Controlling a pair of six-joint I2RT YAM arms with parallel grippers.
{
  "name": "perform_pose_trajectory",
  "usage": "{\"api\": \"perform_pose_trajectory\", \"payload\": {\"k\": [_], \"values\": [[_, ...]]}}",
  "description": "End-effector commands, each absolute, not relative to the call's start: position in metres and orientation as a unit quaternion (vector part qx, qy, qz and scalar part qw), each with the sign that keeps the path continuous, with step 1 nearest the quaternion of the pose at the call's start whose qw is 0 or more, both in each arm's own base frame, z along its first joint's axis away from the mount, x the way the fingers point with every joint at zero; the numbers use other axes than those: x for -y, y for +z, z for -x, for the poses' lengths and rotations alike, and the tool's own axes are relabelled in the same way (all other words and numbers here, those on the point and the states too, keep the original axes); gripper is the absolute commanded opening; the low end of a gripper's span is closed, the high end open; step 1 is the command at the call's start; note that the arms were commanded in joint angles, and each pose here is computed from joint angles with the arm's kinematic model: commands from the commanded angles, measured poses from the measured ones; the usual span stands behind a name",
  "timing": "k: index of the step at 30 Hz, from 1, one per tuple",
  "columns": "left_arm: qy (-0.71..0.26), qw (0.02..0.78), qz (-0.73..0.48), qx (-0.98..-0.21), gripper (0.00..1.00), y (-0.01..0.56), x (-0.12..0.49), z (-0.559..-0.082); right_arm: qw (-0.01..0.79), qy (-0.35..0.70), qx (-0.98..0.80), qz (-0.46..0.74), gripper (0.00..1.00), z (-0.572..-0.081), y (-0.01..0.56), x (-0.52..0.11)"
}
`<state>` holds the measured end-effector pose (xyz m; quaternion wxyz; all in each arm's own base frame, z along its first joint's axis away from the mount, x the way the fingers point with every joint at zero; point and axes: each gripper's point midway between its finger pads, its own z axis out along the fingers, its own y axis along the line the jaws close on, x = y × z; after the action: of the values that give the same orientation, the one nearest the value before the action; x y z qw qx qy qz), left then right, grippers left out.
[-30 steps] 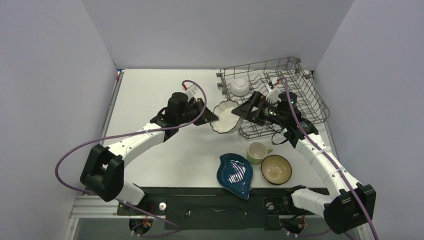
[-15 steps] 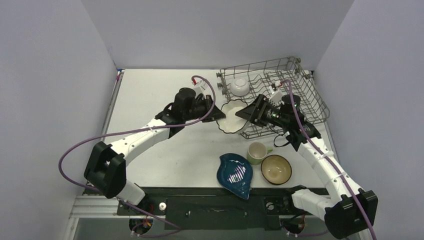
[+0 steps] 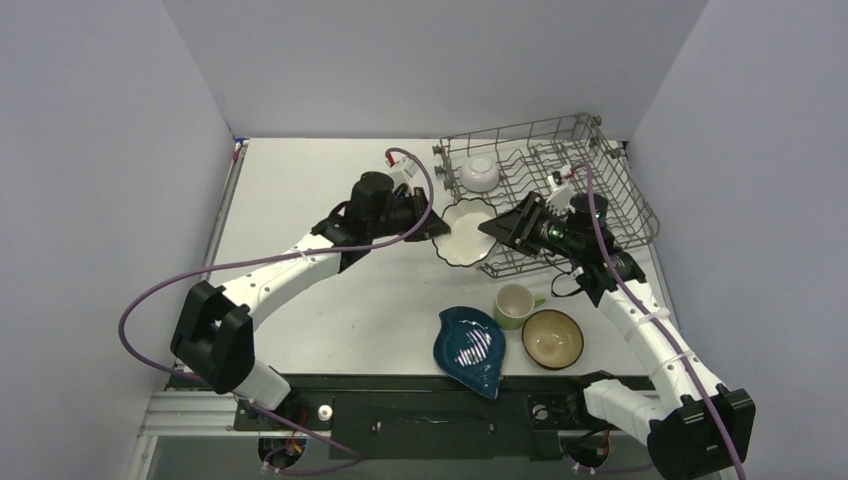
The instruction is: Load the mixed dishes into the dish rack
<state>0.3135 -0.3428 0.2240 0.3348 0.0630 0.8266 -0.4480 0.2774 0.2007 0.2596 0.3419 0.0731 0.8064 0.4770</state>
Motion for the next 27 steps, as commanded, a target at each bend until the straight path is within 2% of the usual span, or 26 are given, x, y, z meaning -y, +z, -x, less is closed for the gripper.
{"api": "perform_pose_trajectory", "payload": {"k": [1,2,8,9,10,12,17,23,27], "values": [[-0.486,0.382,-0.08,-0.782,0.0,0.28,0.355,-0.323,0.365,0.513,-0.776,-0.044,0.13,-0.274,0.285,-0.208],[-0.486,0.381,-0.08,-0.782,0.0,0.28,0.356,-0.323,0.365,0.513,-0.776,-0.046,0.01,-0.275,0.285,-0.208],[-0.487,0.36,-0.062,-0.794,0.0,0.277,0.357,-0.327,0.391,0.502,-0.77,-0.058,0.0,-0.278,0.291,-0.201],[-0.49,0.355,-0.057,-0.794,0.04,0.279,0.358,-0.327,0.4,0.496,-0.768,-0.066,0.0,-0.28,0.292,-0.199],[-0.491,0.352,-0.054,-0.795,0.13,0.278,0.358,-0.328,0.407,0.495,-0.764,-0.069,0.0,-0.28,0.296,-0.197],[-0.497,0.35,-0.05,-0.793,0.24,0.279,0.359,-0.329,0.416,0.49,-0.761,-0.082,0.0,-0.283,0.298,-0.192],[-0.505,0.335,-0.041,-0.794,0.46,0.278,0.368,-0.338,0.428,0.481,-0.756,-0.119,0.0,-0.296,0.299,-0.177],[-0.502,0.342,-0.031,-0.794,0.6,0.28,0.37,-0.353,0.434,0.48,-0.747,-0.153,0.0,-0.307,0.303,-0.157],[-0.477,0.357,-0.017,-0.803,0.66,0.279,0.355,-0.361,0.445,0.457,-0.75,-0.175,0.0,-0.319,0.302,-0.136]]}}
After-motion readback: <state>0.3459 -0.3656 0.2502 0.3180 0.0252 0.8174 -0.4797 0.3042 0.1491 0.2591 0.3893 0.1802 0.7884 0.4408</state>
